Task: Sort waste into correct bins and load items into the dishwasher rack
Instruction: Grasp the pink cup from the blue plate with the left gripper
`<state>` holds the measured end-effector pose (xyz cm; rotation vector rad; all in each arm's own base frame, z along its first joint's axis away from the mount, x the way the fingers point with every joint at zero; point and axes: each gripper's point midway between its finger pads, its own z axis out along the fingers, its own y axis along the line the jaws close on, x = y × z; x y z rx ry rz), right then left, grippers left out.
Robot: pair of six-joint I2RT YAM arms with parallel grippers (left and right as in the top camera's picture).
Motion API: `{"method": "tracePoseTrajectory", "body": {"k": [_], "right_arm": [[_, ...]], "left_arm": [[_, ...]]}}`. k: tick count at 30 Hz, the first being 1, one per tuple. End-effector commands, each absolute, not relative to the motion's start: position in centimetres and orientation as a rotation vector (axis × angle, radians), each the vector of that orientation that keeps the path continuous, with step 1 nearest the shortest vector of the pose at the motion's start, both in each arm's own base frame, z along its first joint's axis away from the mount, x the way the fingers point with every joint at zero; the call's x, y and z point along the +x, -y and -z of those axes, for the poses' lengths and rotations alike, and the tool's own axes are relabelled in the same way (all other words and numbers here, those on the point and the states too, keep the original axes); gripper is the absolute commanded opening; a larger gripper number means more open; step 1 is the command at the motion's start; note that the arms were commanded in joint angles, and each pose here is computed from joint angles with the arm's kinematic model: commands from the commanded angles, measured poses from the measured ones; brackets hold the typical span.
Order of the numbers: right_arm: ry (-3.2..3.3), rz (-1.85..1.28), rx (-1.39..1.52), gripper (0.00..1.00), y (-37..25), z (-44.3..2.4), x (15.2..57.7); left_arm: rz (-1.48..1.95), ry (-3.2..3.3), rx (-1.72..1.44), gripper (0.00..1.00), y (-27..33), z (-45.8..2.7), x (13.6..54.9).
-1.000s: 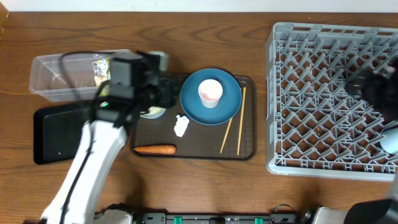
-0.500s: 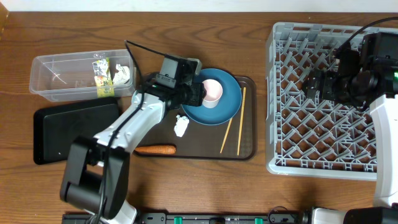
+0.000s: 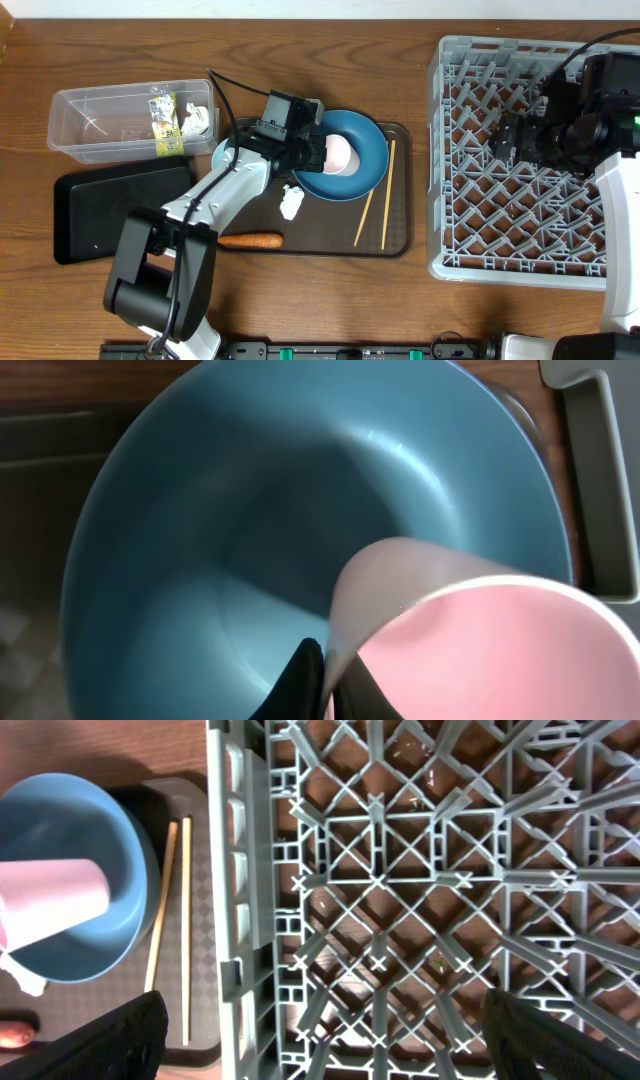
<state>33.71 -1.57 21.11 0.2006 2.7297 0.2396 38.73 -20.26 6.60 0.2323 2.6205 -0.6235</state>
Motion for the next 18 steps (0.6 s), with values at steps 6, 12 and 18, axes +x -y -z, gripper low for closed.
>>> {"method": "tracePoseTrajectory", "body": {"k": [6,12,18], "right_arm": [[-2.715,-0.194,0.161,0.99,1.7,-21.0,34.2],[-2.558,-0.623,-0.216,0.99,-4.3,-22.3,36.2],[-2.079,-1.256,-0.758,0.99,-13.1,-26.5,33.9]], "left_arm": [[0.847,-2.45,0.082,0.06,19.3,-15.6,39.0],[1.31,-2.371,0.029,0.06,19.3,-20.7,36.8],[1.732,-2.285,0.142,0.06,20.0,-24.3,33.7]]}}
